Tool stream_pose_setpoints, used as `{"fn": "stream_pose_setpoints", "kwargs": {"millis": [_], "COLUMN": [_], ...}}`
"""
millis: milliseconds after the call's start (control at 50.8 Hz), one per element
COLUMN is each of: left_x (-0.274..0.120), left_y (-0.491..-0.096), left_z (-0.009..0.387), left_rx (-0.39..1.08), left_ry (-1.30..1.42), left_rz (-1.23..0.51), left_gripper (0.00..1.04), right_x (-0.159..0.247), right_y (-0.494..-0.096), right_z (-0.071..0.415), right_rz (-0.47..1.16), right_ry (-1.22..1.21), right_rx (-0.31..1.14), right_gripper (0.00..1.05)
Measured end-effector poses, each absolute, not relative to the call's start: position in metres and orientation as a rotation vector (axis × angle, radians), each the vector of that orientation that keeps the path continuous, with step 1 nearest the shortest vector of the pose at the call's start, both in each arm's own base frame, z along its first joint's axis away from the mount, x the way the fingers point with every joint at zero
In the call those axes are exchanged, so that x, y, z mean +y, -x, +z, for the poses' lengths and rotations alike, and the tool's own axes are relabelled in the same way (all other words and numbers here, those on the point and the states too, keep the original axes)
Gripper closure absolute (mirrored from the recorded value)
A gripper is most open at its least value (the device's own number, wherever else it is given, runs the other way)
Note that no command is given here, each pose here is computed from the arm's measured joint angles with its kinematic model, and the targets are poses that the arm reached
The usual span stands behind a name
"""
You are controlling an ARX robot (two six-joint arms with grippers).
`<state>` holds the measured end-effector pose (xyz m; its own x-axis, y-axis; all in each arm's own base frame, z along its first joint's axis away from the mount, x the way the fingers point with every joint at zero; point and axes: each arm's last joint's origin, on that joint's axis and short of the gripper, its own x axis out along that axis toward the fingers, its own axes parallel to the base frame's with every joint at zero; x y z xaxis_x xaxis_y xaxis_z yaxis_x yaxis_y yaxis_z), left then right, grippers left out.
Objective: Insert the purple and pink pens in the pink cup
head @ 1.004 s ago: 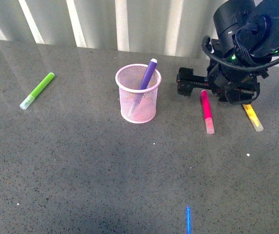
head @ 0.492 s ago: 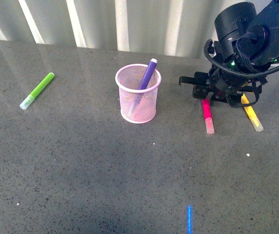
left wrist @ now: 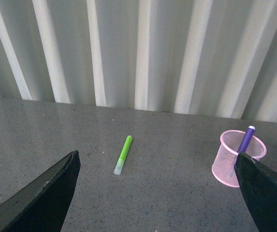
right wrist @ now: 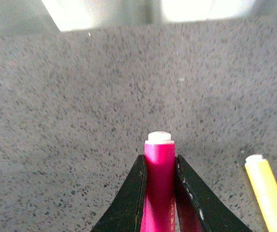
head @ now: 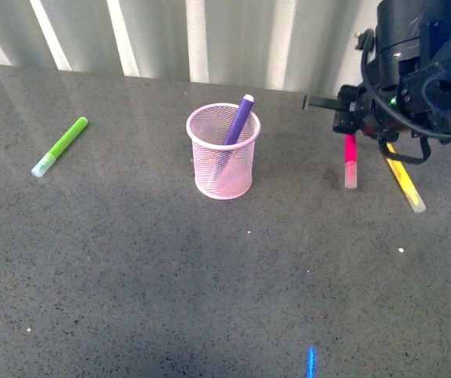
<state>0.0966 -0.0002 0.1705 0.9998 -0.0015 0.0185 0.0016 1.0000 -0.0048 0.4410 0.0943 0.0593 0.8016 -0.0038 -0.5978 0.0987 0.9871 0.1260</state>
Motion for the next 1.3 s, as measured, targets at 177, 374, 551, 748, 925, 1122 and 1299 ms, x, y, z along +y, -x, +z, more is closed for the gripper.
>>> {"fn": "stream_pose_setpoints", "kwargs": {"millis": [177, 374, 551, 748, 925, 1122, 1299], "left_x": [0.000, 0.000, 0.000, 0.000, 0.000, 0.000, 0.000], "left_y": [-0.097, -0.097, -0.097, -0.097, -0.097, -0.097, -0.097], "left_z": [0.171, 0.171, 0.170, 0.170, 0.171, 0.171, 0.171], "left_rx": [-0.018, -0.018, -0.018, -0.018, -0.018, -0.018, -0.018], "left_ry": [0.005, 0.005, 0.005, 0.005, 0.005, 0.005, 0.005], "left_rz": [-0.002, -0.002, -0.002, -0.002, -0.002, -0.002, -0.002], "left_gripper": [0.07, 0.07, 0.07, 0.07, 0.07, 0.07, 0.07], "right_x": [0.092, 0.103, 0.129, 0.154, 0.173, 0.190, 0.201], "right_y": [-0.432, -0.408, -0.388, -0.383, -0.395, -0.412, -0.420], "right_z": [0.094, 0.148, 0.151, 0.140, 0.130, 0.118, 0.102], "right_rz": [0.024, 0.221, 0.457, 0.578, 0.625, 0.667, 0.666], "right_ry": [-0.163, -0.157, -0.150, -0.126, -0.127, -0.129, -0.156], "right_rx": [0.480, 0.088, -0.049, -0.049, -0.024, -0.008, 0.036], "right_gripper": [0.93, 0.93, 0.93, 0.93, 0.93, 0.93, 0.93]}}
